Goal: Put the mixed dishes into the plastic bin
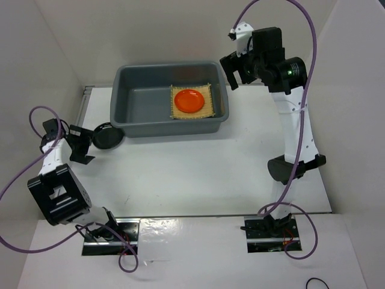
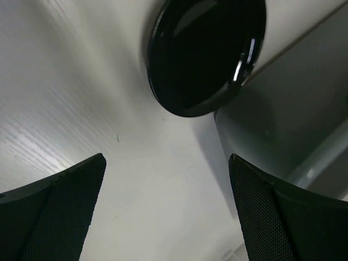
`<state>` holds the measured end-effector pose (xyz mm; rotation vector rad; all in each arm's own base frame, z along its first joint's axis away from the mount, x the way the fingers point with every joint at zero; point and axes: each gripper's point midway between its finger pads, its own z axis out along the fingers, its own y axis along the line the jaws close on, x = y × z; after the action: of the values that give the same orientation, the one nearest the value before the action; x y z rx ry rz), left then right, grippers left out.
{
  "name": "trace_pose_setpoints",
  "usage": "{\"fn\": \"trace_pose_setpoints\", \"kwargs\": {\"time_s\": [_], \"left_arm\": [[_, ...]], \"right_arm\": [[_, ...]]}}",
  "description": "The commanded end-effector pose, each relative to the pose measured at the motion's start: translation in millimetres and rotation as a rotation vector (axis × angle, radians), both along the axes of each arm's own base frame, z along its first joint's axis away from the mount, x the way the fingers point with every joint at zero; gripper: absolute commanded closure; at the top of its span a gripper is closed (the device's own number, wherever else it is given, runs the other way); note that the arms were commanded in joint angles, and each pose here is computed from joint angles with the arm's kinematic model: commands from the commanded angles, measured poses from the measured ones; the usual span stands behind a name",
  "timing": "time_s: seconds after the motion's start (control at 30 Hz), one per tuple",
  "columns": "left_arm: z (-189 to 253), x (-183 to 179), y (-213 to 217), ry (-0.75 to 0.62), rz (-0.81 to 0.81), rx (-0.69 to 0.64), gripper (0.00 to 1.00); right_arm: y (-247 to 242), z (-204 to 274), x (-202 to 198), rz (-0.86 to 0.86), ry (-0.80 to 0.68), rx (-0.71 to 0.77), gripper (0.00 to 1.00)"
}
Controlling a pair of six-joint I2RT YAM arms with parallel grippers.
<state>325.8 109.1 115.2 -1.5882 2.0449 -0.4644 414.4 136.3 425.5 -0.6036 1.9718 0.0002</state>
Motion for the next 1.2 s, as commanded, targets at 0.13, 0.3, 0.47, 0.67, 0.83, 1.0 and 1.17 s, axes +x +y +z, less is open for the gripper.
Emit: {"fn": "trace_pose_setpoints", "kwargs": {"time_s": [0.13,0.3,0.47,0.67,0.83,1.0,1.17], "left_arm": [[-48.6,12.1,6.9,-0.067,0.004,-0.061,0.0],[-80.9,16.7,11.2,-0.061,-0.007,-0.109,0.0],[-93.5,34.1,20.0,-0.109,-0.032,-0.113,0.0],[-113.9,42.5,21.5,-0.132,-0.061,-0.145,0.13],[-115.1,56.3,28.4,-0.19,-0.038,-0.17,0.22],[-117.6,65.3,27.8,-0.221,-0.049,-0.202,0.48],[-119.7,63.9,28.3,-0.19,-0.084,-0.193,0.93]], "right_arm": [[-11.4,45.6,-51.7,0.021,-0.093,0.031,0.02],[-17.0,37.4,-65.0,0.026,-0.064,0.011,0.02],[-25.8,30.7,-66.9,-0.012,-0.048,-0.016,0.02],[-38.3,28.1,-63.1,-0.065,-0.049,-0.052,0.02],[-39.3,22.1,-56.4,-0.082,-0.035,-0.068,0.02],[-41.2,14.4,-52.7,-0.097,-0.019,-0.085,0.02],[-41.9,15.3,-50.4,-0.105,-0.023,-0.088,0.02]]}}
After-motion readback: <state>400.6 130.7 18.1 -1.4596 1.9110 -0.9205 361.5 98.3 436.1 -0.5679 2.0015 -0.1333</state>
